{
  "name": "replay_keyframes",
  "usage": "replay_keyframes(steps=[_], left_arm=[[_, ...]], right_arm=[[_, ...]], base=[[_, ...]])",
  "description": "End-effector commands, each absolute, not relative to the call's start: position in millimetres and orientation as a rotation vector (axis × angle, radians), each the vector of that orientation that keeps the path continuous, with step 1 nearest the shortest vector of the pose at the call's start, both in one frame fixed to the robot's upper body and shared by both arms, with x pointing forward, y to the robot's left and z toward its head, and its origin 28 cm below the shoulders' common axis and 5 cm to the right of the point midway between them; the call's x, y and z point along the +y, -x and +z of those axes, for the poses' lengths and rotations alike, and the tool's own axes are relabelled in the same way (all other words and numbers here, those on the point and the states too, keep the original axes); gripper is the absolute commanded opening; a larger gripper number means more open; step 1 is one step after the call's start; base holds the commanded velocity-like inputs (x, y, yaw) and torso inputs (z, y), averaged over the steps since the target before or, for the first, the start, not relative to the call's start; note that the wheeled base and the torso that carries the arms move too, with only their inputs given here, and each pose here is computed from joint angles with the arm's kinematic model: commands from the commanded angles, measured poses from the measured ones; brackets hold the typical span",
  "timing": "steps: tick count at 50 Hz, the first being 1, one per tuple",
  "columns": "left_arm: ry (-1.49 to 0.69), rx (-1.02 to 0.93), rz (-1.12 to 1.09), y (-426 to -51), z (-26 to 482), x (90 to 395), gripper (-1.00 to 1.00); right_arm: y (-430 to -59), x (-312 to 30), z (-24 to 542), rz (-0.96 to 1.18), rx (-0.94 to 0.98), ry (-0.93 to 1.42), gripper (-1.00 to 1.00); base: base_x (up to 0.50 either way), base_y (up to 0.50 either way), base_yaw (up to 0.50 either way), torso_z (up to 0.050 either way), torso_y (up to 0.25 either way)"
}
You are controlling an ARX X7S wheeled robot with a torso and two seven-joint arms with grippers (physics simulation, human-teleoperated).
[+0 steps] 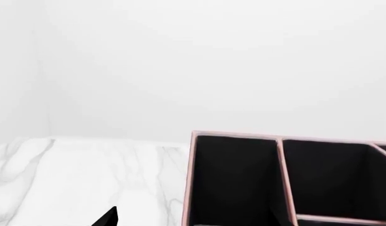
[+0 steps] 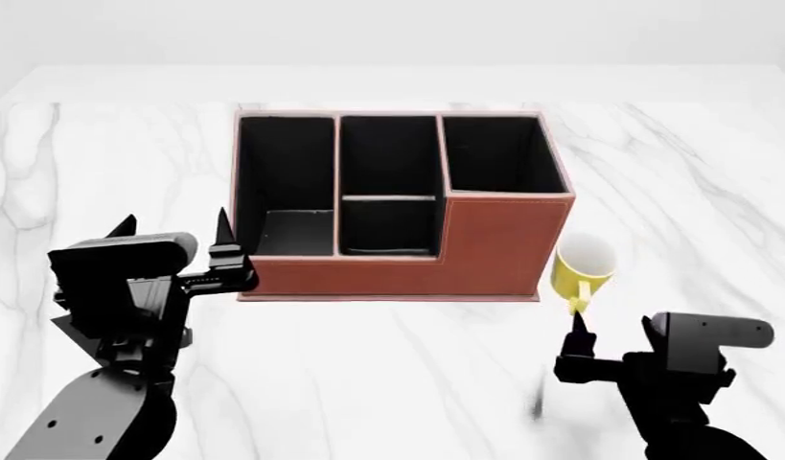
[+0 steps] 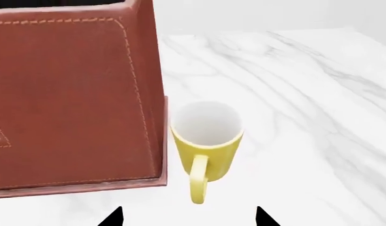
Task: Pick up the yellow and white mug and place it to the right of the caddy.
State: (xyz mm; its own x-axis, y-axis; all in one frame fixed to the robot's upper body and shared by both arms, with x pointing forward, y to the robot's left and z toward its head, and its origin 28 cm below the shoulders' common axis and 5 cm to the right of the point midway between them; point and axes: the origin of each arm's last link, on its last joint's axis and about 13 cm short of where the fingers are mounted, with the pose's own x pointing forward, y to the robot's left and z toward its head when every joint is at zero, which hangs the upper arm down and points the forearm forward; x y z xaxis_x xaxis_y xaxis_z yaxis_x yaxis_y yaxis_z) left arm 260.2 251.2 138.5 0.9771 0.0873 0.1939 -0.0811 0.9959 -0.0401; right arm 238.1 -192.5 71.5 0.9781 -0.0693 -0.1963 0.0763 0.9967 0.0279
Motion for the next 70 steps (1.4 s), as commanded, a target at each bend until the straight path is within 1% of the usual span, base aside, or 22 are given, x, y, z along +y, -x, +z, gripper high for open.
replay_keyframes(steps=[1,24,39,46,53,70], left_arm=[[0.034,-0.204,0.084,-258.3,139.9,251.5,1.0],[0.037,-0.213,0.083,-255.6,142.1,251.1,1.0],[0.069,-0.248,0.066,-252.3,146.7,251.4,1.0],[0.076,-0.257,0.062,-250.8,148.4,251.6,1.0],[0.088,-0.272,0.056,-248.4,151.1,251.4,1.0],[0.12,-0.323,0.036,-236.1,160.9,251.6,1.0]], right_arm=[[-227.9,-180.8,89.3,-0.061,0.13,-0.018,1.0],[-224.6,-169.2,109.8,-0.034,0.042,-0.017,1.0],[-218.4,-155.4,130.9,0.011,-0.086,-0.001,1.0],[-220.4,-148.2,134.3,0.027,-0.113,0.006,1.0],[-212.9,-142.0,146.4,0.029,-0.184,0.005,1.0],[-198.6,-140.2,156.1,0.008,-0.243,0.004,1.0]], base=[[0.0,0.0,0.0,0.0,0.0],[0.0,0.0,0.0,0.0,0.0],[0.0,0.0,0.0,0.0,0.0],[0.0,0.0,0.0,0.0,0.0],[0.0,0.0,0.0,0.0,0.0],[0.0,0.0,0.0,0.0,0.0]])
